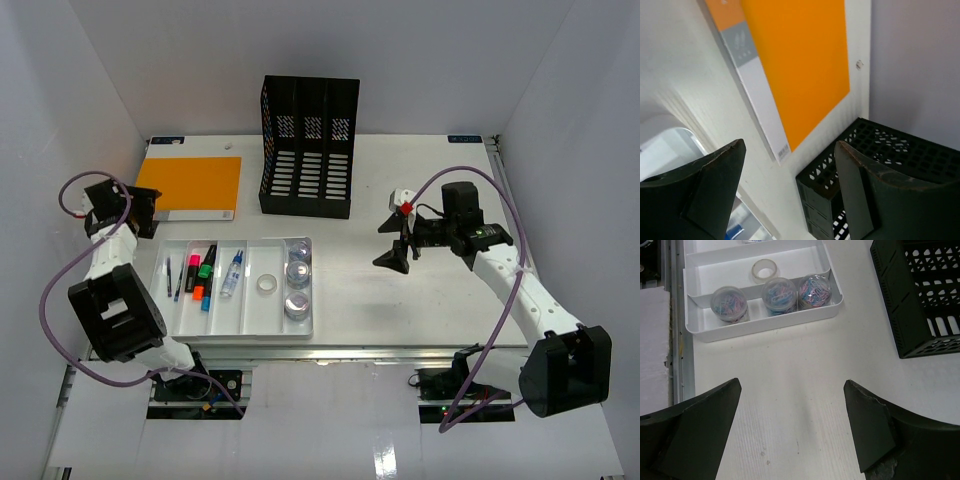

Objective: Organize the desk

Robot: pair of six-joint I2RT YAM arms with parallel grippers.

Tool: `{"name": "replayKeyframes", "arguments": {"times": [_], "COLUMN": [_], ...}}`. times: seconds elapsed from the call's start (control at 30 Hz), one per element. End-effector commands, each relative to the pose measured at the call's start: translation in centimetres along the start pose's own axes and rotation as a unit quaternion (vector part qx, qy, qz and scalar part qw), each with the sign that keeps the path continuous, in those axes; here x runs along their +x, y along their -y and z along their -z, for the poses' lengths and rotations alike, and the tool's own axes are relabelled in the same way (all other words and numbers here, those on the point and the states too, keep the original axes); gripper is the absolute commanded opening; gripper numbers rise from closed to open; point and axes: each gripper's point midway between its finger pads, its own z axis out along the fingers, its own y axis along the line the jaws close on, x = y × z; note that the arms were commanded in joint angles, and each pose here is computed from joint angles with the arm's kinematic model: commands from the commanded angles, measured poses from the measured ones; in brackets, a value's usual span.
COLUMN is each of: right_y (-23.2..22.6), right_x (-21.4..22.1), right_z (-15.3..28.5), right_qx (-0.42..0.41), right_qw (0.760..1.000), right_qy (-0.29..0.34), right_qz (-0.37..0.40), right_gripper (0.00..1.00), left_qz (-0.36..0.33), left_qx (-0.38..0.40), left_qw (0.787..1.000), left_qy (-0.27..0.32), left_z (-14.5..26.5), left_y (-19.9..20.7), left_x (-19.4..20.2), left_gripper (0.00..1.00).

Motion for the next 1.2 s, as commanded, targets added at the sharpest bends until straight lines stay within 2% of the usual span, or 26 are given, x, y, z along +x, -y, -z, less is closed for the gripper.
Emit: {"name": "replayKeyframes", "arguments": {"times": [0.0, 0.23, 0.63, 0.77, 1.0, 1.1, 1.17], "right_y": [-0.4, 0.0, 0.8, 1.0, 1.3, 1.3, 1.3], "right_x": [-0.7, -0.2, 1.2, 1.6, 1.9, 1.9, 1.9], "right_z": [0.2, 0.3, 0.3, 0.4, 0.7, 0.7, 0.7], "right_qx": [-0.006, -0.002, -0.002, -0.002, 0.0, -0.001, -0.001], "right_qw": [0.999, 1.0, 1.0, 1.0, 1.0, 1.0, 1.0], "right_qy": [0.019, 0.016, 0.012, 0.012, 0.014, 0.016, 0.016], "right_qz": [0.031, 0.026, 0.002, -0.005, -0.01, -0.009, -0.011], "right_gripper": [0.9, 0.9, 0.91, 0.91, 0.91, 0.91, 0.91], "left_qz": [-0.024, -0.05, -0.037, -0.026, -0.007, 0.001, 0.005], "left_qx": [-0.002, -0.052, -0.033, -0.03, -0.026, -0.019, -0.014], "left_qw": [1.0, 0.997, 0.998, 0.998, 0.999, 0.999, 0.999], "left_qy": [0.001, -0.01, -0.037, -0.049, -0.042, -0.045, -0.05], "left_z": [-1.6, -6.0, -10.4, -11.6, -13.0, -13.3, -13.5], "left_y": [0.6, -3.0, -5.8, -6.4, -7.5, -7.8, -8.1], "left_x": [-2.2, -2.4, -0.5, 0.2, 0.4, 0.9, 1.4], "left_gripper": [0.83, 0.81, 0.78, 0.67, 0.63, 0.56, 0.46]}}
